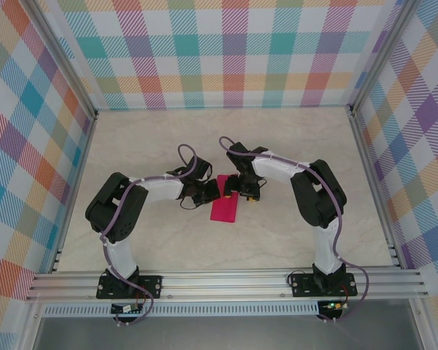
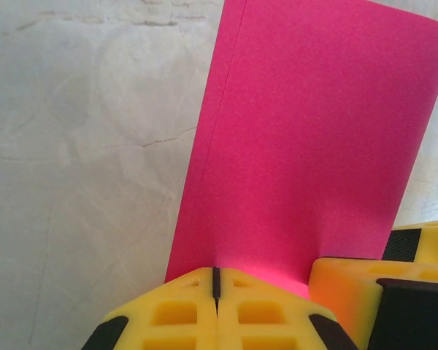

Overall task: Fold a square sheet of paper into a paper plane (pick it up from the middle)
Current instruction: Hold the square sheet of paper at the center of the table.

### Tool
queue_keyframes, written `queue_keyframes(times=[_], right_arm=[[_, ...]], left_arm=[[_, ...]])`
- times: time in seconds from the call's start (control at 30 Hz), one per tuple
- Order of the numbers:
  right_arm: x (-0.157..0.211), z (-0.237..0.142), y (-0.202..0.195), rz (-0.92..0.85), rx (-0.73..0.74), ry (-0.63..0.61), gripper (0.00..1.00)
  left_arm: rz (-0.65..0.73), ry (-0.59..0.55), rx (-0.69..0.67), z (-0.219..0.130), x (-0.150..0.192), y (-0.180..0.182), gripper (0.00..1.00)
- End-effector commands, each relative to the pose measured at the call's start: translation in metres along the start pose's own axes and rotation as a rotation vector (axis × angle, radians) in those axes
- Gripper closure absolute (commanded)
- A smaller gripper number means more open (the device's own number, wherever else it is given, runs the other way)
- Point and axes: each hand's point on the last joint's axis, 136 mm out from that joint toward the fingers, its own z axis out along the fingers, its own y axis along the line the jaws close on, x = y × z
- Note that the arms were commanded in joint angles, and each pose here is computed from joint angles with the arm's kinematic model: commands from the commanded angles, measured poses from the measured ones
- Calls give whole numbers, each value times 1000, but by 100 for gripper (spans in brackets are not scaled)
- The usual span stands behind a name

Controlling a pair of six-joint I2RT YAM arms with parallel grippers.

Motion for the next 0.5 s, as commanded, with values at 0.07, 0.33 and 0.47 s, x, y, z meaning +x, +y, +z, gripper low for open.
queue_keyframes(times=[0.07,0.33,0.47], right_arm=[[21,39,-27,17,82,93,22],[-10,-40,18,-30,-210,-62,19],[-10,-74,36,-46,-401,-98,30]], left_arm=[[5,32,-97,11,13,24,100],[12,55,-138,15,25,40,100],[18,57,-147,16,25,42,100]])
